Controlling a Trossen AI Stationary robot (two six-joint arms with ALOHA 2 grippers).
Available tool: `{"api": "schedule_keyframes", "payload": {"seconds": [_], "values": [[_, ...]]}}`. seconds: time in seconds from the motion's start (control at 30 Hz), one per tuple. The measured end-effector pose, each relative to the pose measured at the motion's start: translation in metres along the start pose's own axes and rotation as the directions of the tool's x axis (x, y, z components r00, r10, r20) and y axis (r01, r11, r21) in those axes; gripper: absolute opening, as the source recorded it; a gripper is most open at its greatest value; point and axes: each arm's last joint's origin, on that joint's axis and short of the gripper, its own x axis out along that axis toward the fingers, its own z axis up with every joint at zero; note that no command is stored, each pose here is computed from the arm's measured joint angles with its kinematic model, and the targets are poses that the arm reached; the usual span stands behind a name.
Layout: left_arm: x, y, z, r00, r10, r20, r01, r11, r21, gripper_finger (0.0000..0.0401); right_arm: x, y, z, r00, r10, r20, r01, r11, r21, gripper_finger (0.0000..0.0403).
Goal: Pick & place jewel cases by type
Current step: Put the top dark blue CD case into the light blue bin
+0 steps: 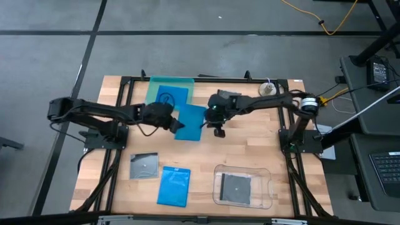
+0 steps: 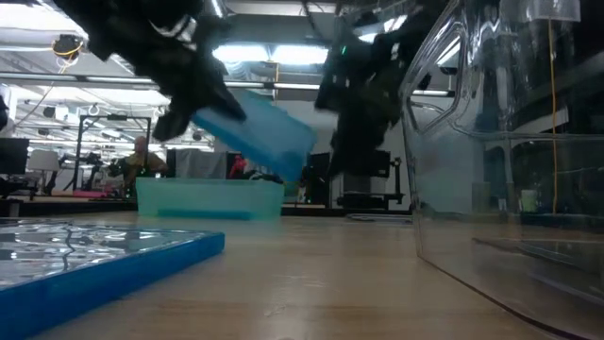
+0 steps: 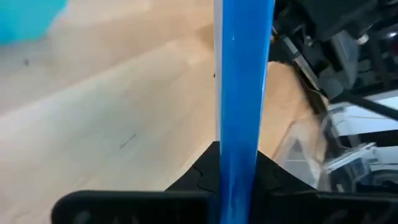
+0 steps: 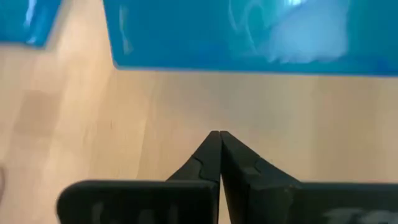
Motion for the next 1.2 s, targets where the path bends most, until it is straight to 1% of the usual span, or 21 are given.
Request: {"api": "schedule_keyframes", "payload": {"seconds": [0.13, 0.27, 0.3, 0.43, 0.5, 0.6, 0.67, 0.77, 0.87, 0.97, 1.1, 1.2], "values": [[-0.023, -0.009, 0.007, 0.994, -0.056, 0.096, 0.049, 0.996, 0.071, 0.0019, -0.035, 0.006, 0.014, 0.993, -0.083, 0.090, 0.084, 0.996, -0.011, 0.0009], [-0.048, -0.019, 0.014, 0.969, -0.139, 0.206, 0.104, 0.980, 0.169, 0.0019, -0.071, 0.014, 0.024, 0.969, -0.166, 0.184, 0.167, 0.986, 0.010, 0.0009], [-0.053, -0.020, 0.015, 0.963, -0.149, 0.226, 0.104, 0.975, 0.199, 0.0018, -0.080, 0.016, 0.026, 0.961, -0.183, 0.208, 0.183, 0.983, 0.017, 0.0009], [-0.077, -0.028, 0.020, 0.921, -0.237, 0.310, 0.125, 0.932, 0.340, 0.0019, -0.110, 0.023, 0.030, 0.931, -0.226, 0.286, 0.217, 0.974, 0.063, 0.0009], [-0.088, -0.031, 0.023, 0.902, -0.265, 0.341, 0.110, 0.905, 0.412, 0.0018, -0.121, 0.026, 0.031, 0.919, -0.234, 0.318, 0.217, 0.972, 0.088, 0.0009], [-0.106, -0.042, 0.029, 0.867, -0.327, 0.377, 0.087, 0.843, 0.531, 0.0018, -0.132, 0.030, 0.032, 0.905, -0.238, 0.353, 0.209, 0.971, 0.118, 0.0009], [-0.118, -0.051, 0.033, 0.842, -0.375, 0.387, 0.074, 0.792, 0.607, 0.0018, -0.137, 0.031, 0.033, 0.897, -0.239, 0.371, 0.199, 0.969, 0.143, 0.0009], [-0.133, -0.066, 0.039, 0.820, -0.422, 0.385, 0.040, 0.715, 0.698, 0.0018, -0.140, 0.032, 0.034, 0.892, -0.237, 0.385, 0.180, 0.967, 0.179, 0.0009], [-0.147, -0.081, 0.046, 0.818, -0.438, 0.372, 0.002, 0.650, 0.760, 0.0018, -0.141, 0.034, 0.034, 0.889, -0.234, 0.393, 0.162, 0.964, 0.209, 0.0009], [-0.158, -0.093, 0.050, 0.834, -0.432, 0.343, -0.027, 0.590, 0.807, 0.0018, -0.140, 0.036, 0.034, 0.893, -0.228, 0.389, 0.143, 0.961, 0.236, 0.0009], [-0.172, -0.111, 0.053, 0.839, -0.453, 0.302, -0.038, 0.506, 0.862, 0.0018, -0.139, 0.041, 0.035, 0.895, -0.214, 0.391, 0.119, 0.960, 0.252, 0.0009], [-0.180, -0.124, 0.053, 0.847, -0.462, 0.262, -0.042, 0.434, 0.900, 0.0018, -0.138, 0.045, 0.036, 0.896, -0.202, 0.396, 0.098, 0.959, 0.266, 0.0009]]}}
